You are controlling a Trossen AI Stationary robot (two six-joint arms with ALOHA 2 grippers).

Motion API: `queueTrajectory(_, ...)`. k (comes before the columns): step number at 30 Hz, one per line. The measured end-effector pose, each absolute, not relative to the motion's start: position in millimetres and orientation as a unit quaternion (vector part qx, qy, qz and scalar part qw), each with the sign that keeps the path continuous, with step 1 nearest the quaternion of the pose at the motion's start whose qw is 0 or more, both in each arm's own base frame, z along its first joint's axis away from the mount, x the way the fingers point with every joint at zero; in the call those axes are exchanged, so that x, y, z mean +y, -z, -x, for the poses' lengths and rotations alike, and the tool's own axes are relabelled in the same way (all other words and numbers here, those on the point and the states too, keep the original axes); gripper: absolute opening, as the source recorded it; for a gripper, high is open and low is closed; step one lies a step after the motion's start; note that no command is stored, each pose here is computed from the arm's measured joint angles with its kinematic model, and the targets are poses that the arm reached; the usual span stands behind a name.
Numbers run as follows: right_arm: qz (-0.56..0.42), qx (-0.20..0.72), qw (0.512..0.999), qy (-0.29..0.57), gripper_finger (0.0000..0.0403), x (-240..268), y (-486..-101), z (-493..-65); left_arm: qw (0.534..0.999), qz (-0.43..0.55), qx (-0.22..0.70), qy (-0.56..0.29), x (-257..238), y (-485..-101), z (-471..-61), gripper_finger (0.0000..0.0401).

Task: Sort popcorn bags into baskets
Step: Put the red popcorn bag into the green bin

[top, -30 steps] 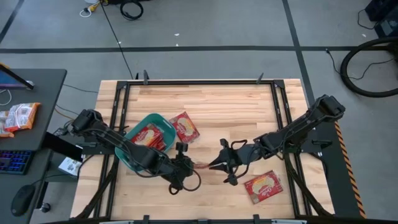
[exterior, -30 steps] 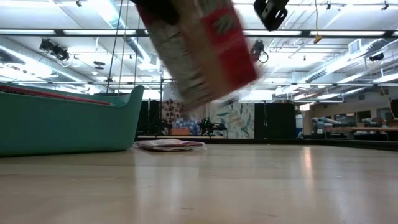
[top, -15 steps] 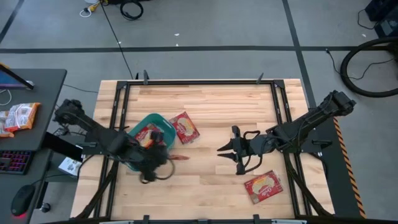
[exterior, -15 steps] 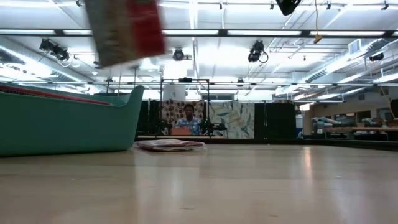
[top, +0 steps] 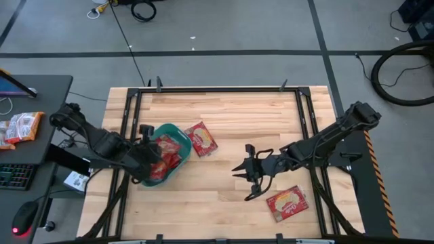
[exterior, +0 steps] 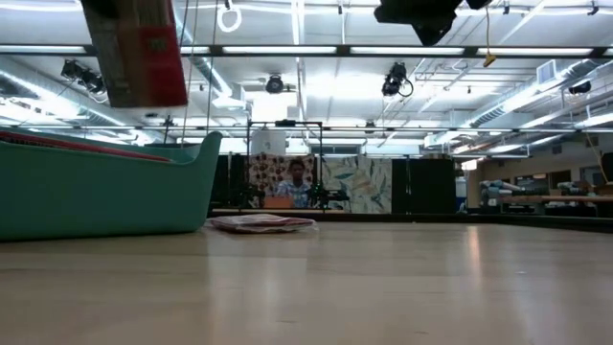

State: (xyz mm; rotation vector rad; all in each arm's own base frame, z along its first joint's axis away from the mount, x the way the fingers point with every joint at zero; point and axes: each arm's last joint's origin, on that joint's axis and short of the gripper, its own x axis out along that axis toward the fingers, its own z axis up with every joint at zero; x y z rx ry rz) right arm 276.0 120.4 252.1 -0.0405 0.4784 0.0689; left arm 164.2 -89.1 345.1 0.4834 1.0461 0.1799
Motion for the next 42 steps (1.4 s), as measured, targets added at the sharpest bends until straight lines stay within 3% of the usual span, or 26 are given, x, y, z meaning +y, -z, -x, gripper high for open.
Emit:
queueTrajectory(8,0.006,0.218,0.975,-0.046,0.0084,122.6,-254.3,-279.2,0.785,-0.307,0.531,-0.086,-80.6,-311.6,-163.2,0.0037)
queueTrajectory(19,-0.001,0.204,0.978,-0.047,0.0084,123.1,-257.1,-280.1,0.826,-0.277,0.487,-0.055,-59.0,-288.2,-141.9,0.0037)
queueTrajectory(29,-0.018,0.206,0.978,-0.044,0.0084,123.1,-257.0,-280.1,0.814,-0.249,0.525,-0.011,-56.2,-275.0,-130.4,0.0041)
queueTrajectory(32,-0.024,0.206,0.977,-0.042,0.0084,123.1,-257.0,-280.1,0.814,-0.223,0.536,0.000,-57.0,-274.1,-129.1,0.0068)
queueTrajectory(37,-0.033,0.207,0.977,-0.041,0.0084,123.5,-256.9,-279.8,0.804,-0.193,0.562,-0.009,-55.4,-272.7,-124.1,0.0148)
queueTrajectory(42,-0.042,0.217,0.975,-0.037,0.0084,123.1,-255.1,-279.1,0.813,-0.128,0.566,-0.036,-54.1,-292.9,-119.7,0.0202)
